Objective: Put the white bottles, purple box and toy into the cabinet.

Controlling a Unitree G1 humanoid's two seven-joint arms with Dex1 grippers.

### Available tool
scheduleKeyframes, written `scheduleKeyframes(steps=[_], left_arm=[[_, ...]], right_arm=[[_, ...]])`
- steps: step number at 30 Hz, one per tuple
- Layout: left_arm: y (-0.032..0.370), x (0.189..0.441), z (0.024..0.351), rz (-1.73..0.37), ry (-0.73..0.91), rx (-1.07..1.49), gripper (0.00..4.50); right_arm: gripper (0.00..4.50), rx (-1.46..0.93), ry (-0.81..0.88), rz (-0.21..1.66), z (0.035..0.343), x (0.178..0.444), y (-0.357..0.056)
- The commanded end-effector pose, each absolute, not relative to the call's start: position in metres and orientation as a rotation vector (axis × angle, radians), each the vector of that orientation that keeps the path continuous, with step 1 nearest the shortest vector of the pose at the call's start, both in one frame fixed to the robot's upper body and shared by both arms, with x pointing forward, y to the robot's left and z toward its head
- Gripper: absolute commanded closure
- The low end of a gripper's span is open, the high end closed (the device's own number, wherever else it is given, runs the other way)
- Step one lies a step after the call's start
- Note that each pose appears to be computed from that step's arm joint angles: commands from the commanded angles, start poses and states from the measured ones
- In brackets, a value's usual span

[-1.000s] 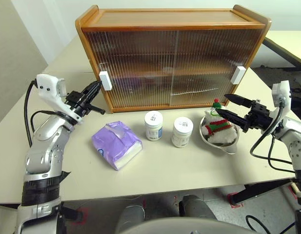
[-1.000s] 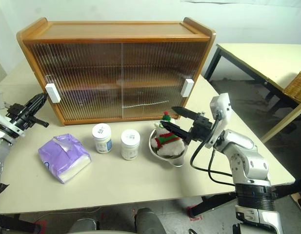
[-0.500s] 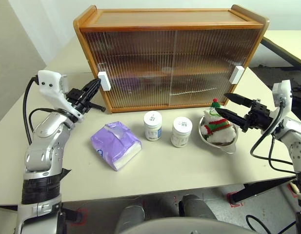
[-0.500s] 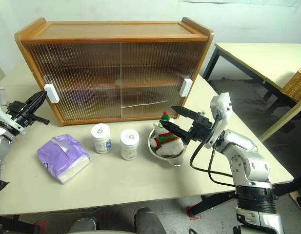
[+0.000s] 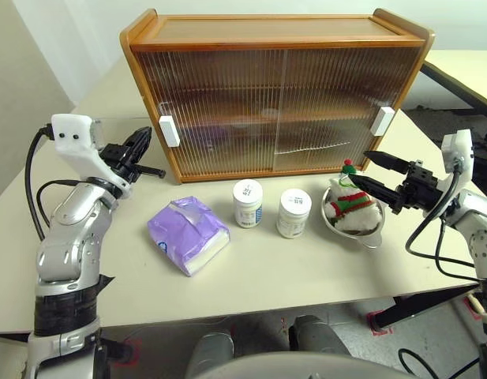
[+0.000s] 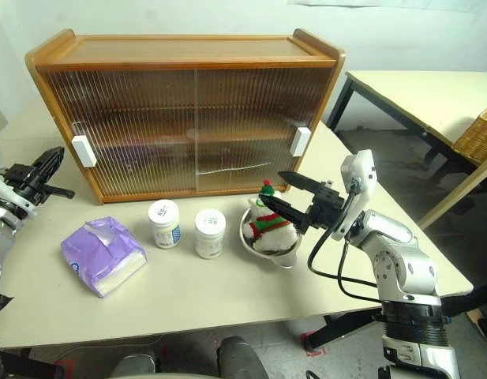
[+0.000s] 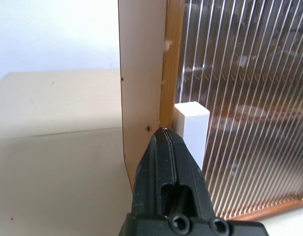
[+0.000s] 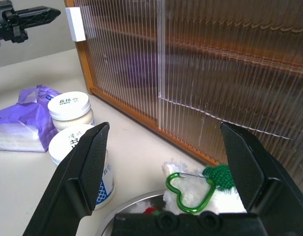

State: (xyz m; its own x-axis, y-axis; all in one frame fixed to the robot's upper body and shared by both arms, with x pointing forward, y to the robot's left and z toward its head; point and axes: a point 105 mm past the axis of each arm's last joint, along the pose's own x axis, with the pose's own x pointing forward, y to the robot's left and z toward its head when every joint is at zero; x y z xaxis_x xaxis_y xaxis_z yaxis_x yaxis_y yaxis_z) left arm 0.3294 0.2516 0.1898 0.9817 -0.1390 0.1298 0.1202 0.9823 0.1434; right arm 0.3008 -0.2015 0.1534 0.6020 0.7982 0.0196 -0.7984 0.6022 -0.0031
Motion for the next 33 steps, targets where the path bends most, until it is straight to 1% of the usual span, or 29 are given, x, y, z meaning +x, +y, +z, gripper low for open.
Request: scheduleKeyframes(steps=[1,13,25,33], left_arm=[[0.247,0.335,0.185,-0.137,-0.123,0.127,4.47],[0.242,0.346,0.166,-0.216,-0.095,0.083,4.47],[0.226,0.356,0.153,-0.372,-0.104,0.081,4.47],[0.207,0.364,0.146,-0.487,-0.111,0.085,4.47]], right_arm=[[0.0,0.001,-0.028,0.911,0.156,0.299,-0.207],[0.0,0.0,-0.034,0.896,0.156,0.296,-0.21],[0.0,0.003,-0.036,0.888,0.153,0.295,-0.211],[0.0,0.009,-0.043,0.881,0.152,0.295,-0.211]])
